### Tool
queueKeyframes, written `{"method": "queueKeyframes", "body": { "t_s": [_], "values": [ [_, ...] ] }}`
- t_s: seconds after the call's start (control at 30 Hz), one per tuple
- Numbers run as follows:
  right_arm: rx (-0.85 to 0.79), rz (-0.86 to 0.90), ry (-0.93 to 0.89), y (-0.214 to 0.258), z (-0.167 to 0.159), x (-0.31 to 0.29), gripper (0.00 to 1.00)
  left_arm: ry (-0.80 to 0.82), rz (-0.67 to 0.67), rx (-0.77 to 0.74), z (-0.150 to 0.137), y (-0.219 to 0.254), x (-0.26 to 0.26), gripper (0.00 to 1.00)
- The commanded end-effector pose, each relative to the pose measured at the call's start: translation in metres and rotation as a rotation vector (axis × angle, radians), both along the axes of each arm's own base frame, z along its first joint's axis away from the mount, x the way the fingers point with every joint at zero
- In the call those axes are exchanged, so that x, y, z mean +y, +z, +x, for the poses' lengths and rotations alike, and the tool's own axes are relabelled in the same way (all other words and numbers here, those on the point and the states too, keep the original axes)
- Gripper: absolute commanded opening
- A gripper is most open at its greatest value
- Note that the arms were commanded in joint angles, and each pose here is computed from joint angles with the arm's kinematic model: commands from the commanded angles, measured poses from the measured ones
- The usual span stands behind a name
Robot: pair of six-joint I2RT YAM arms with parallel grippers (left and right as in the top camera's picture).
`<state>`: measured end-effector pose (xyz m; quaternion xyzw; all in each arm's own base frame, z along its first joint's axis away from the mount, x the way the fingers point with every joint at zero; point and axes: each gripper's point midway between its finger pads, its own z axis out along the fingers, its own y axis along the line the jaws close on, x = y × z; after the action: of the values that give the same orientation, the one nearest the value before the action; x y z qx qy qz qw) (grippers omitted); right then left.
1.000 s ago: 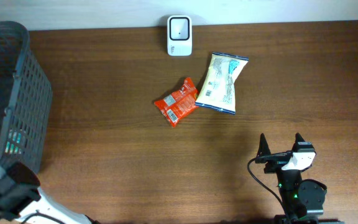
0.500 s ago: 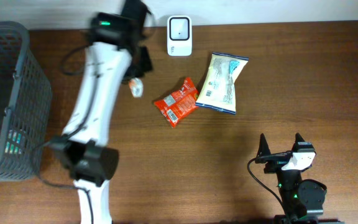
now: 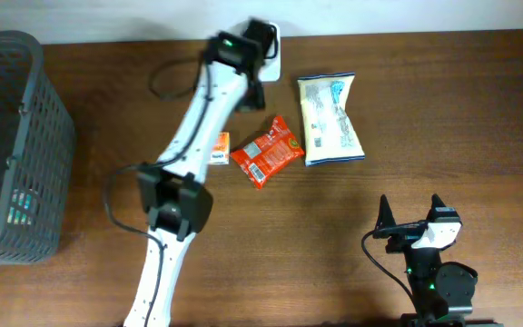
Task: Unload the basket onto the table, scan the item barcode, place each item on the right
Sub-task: 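Move the orange Kleenex tissue pack from basket to left of red bag, then move the green Kleenex tissue pack from basket to above red bag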
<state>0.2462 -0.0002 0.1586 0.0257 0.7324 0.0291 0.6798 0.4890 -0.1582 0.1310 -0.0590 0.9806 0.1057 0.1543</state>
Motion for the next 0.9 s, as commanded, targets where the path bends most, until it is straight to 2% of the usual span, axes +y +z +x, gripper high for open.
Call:
{"method": "queueKeyframes", "body": {
  "t_s": [0.0, 0.03, 0.07, 0.13, 0.17, 0.23, 0.3, 0.43, 0.53, 0.63, 0.7, 0.8, 0.87],
  "values": [
    [0.004, 0.008, -0.001, -0.003, 0.0, 0.0, 0.98, 0.13, -0.096, -0.331, 0.013, 0.143, 0.076, 0.99],
    [0.004, 0.008, -0.001, -0.003, 0.0, -0.001, 0.98, 0.199, -0.092, -0.397, 0.007, 0.171, 0.113, 0.99],
    [0.004, 0.008, -0.001, -0.003, 0.0, 0.0, 0.98, 0.26, -0.026, -0.451, 0.0, 0.195, 0.165, 0.99],
    [0.004, 0.008, -0.001, -0.003, 0.0, -0.001, 0.98, 0.431, 0.035, -0.465, -0.015, 0.204, 0.261, 0.99],
    [0.004, 0.008, -0.001, -0.003, 0.0, 0.0, 0.98, 0.494, 0.041, -0.458, -0.022, 0.202, 0.292, 0.99],
    [0.004, 0.008, -0.001, -0.003, 0.0, 0.0, 0.98, 0.627, -0.071, -0.439, -0.045, 0.19, 0.362, 0.99],
    [0.004, 0.008, -0.001, -0.003, 0.0, -0.001, 0.98, 0.675, -0.152, -0.442, -0.072, 0.187, 0.413, 0.99],
    [0.004, 0.008, -0.001, -0.003, 0.0, 0.0, 0.98, 0.694, -0.311, -0.361, -0.093, 0.155, 0.445, 0.99],
    [0.004, 0.008, -0.001, -0.003, 0.0, -0.001, 0.98, 0.711, -0.376, -0.12, -0.107, 0.089, 0.438, 0.99],
    [0.004, 0.008, -0.001, -0.003, 0.0, 0.0, 0.98, 0.798, -0.31, 0.011, -0.14, 0.06, 0.458, 0.99],
    [0.004, 0.008, -0.001, -0.003, 0.0, 0.0, 0.99, 0.837, -0.317, 0.064, -0.159, 0.051, 0.462, 0.99],
    [0.004, 0.008, -0.001, -0.003, 0.0, 0.0, 0.98, 0.855, -0.326, 0.175, -0.181, 0.032, 0.449, 0.99],
    [0.004, 0.008, -0.001, -0.003, 0.0, 0.0, 0.98, 0.847, -0.342, 0.231, -0.184, 0.018, 0.44, 0.99]
  ]
}}
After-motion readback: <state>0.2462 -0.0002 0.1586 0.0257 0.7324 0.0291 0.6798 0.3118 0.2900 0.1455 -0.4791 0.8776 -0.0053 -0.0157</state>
